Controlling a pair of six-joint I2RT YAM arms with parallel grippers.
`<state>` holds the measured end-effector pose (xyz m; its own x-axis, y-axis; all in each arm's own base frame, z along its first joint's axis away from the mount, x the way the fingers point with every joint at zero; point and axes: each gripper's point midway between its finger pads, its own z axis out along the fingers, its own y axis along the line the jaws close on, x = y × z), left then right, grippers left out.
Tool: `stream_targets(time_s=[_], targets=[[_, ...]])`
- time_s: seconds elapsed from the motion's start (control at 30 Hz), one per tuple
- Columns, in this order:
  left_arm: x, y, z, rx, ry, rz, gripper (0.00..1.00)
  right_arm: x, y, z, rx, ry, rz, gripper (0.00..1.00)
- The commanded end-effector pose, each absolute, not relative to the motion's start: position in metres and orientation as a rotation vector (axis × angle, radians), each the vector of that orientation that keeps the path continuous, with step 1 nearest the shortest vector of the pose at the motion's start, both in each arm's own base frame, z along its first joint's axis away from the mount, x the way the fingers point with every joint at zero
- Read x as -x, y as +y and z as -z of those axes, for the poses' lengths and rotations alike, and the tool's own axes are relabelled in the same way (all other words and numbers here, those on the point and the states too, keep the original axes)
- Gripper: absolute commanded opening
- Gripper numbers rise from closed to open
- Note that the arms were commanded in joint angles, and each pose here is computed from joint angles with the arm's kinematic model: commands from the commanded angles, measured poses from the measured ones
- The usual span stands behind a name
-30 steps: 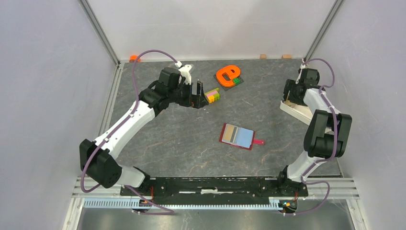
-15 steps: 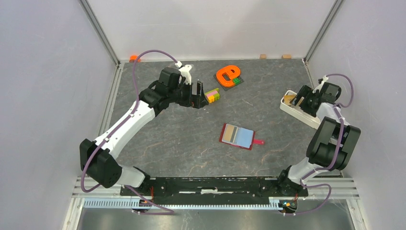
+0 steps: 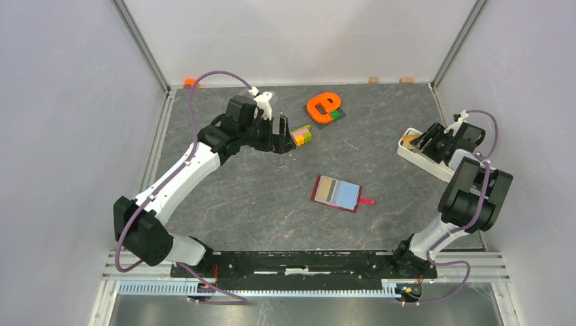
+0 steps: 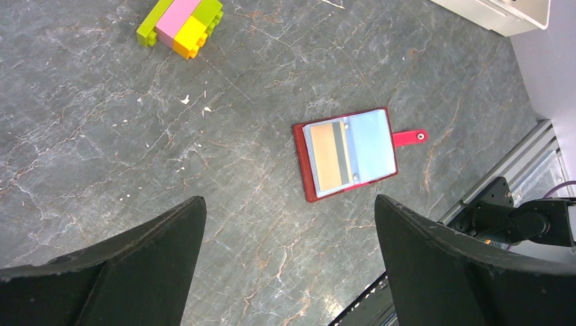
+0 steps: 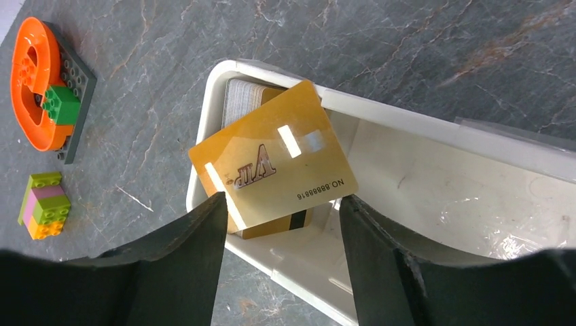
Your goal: Put the credit cards into the card holder
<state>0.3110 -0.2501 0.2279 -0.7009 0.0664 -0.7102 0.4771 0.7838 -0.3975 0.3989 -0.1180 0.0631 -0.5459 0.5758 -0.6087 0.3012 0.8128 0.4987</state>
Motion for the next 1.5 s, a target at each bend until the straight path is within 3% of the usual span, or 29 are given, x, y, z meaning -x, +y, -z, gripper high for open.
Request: stream_targets(time_s=[0.0,0.17,0.43,0.7,0.97,1.2,1.47], targets=[[-0.315,-0.252,-0.233,-0.423,2.232,0.756,1.00,-0.411,-0.121,-0.076,-0.611,2.104,-0.458,0.62],[-0.315,-0.252,-0.232,-0.423,2.236,0.756,1.00,-0.413,-0.125,-0.084,-0.612,2.073,-0.446,0.50],[-0.316,-0.252,-0.231,-0.425,2.239,0.754,1.00,-0.419,-0.129,-0.087,-0.622,2.034,-0.447,0.45],[-0.316,-0.253,-0.229,-0.426,2.243,0.755,1.00,-0.409,-0.139,-0.065,-0.713,2.085,-0.375,0.61],[-0.316,-0.252,-0.230,-0.428,2.240,0.752,1.00,-0.418,-0.133,-0.057,-0.708,2.056,-0.453,0.61],[-0.316,-0.253,-0.228,-0.430,2.245,0.750,1.00,-0.426,-0.130,-0.067,-0.671,2.005,-0.495,0.52],[-0.317,-0.252,-0.227,-0.430,2.249,0.745,1.00,-0.434,-0.129,-0.087,-0.636,1.933,-0.518,0.33]])
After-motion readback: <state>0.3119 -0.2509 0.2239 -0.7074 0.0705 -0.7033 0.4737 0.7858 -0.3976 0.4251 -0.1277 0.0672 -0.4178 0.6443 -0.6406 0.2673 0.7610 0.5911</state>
